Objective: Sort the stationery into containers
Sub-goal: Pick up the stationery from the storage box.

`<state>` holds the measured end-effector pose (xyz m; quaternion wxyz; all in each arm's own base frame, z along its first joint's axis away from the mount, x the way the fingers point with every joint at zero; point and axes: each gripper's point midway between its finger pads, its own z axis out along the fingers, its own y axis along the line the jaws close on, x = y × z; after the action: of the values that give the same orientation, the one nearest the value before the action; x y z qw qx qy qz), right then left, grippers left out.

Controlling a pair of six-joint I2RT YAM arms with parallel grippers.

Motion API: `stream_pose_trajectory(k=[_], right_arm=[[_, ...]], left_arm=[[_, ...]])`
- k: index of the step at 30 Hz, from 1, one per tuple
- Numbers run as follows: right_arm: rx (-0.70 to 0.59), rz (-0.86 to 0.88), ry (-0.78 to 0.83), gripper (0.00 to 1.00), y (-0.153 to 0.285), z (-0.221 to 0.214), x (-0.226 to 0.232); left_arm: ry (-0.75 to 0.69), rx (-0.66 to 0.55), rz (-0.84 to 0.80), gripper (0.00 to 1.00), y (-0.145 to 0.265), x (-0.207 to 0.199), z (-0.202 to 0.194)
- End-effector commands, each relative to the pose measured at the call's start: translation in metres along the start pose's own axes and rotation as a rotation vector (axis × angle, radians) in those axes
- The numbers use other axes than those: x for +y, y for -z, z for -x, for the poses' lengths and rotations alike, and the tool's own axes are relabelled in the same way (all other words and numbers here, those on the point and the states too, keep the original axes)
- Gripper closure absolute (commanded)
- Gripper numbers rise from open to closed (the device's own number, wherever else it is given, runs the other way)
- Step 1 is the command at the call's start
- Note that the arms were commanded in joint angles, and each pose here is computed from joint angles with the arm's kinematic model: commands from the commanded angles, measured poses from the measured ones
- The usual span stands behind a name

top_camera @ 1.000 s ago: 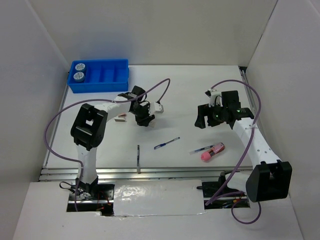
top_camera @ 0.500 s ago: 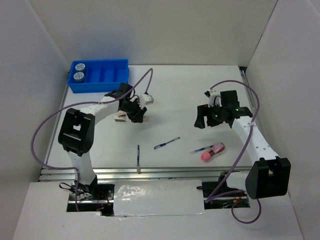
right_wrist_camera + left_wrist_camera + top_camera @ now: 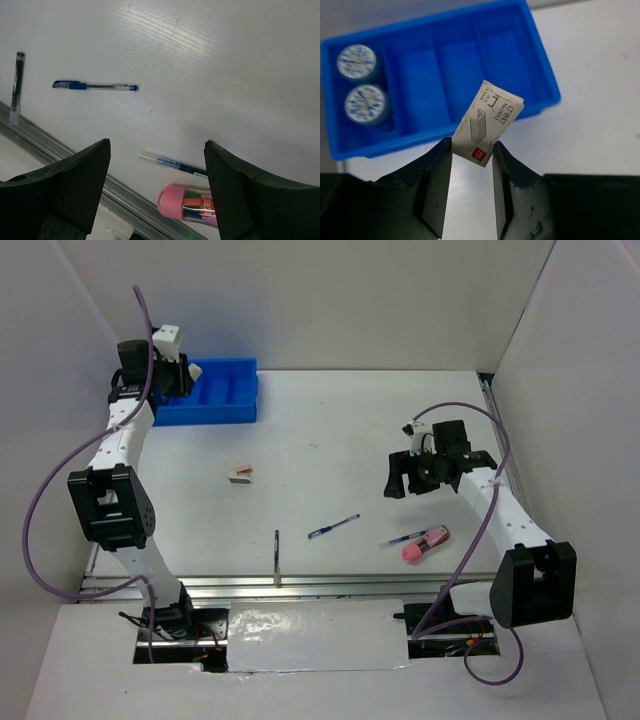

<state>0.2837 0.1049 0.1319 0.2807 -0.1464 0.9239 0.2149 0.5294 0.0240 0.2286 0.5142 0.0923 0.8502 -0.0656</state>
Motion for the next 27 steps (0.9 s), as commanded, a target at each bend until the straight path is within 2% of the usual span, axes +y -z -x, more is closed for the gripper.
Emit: stream_pose_trajectory(k=[1, 8, 12, 23, 25, 26, 27], right_arm=[[-0.026, 0.013, 0.015, 0.18, -0.001, 0.011, 0.004], [-0.010, 0.003, 0.005, 0.18, -0.004, 0.007, 0.000], [0.008, 0.007, -0.013, 0.18, -0.008, 0.004, -0.002], [0.055, 0.019, -0.044, 0.18, -0.021, -0.003, -0.006], [0.059, 0.019, -0.046, 0.18, -0.022, -0.002, -0.007], [0.067, 0.021, -0.050, 0.18, -0.024, -0.004, -0.007], [0.070, 0.022, -0.053, 0.18, -0.024, -0.004, -0.008]], left_arm=[[0.056, -0.078, 0.121, 1.00, -0.019, 0.032, 0.023], [0.212, -0.122, 0.122, 0.96, -0.050, 0.074, 0.018], [0.192, -0.112, 0.169, 0.90, -0.068, 0.091, 0.008], [0.168, -0.100, 0.168, 0.84, -0.105, 0.106, -0.012], [0.166, -0.098, 0.171, 0.79, -0.109, 0.107, -0.013], [0.163, -0.096, 0.171, 0.72, -0.112, 0.107, -0.015], [0.163, -0.094, 0.175, 0.69, -0.112, 0.107, -0.015]])
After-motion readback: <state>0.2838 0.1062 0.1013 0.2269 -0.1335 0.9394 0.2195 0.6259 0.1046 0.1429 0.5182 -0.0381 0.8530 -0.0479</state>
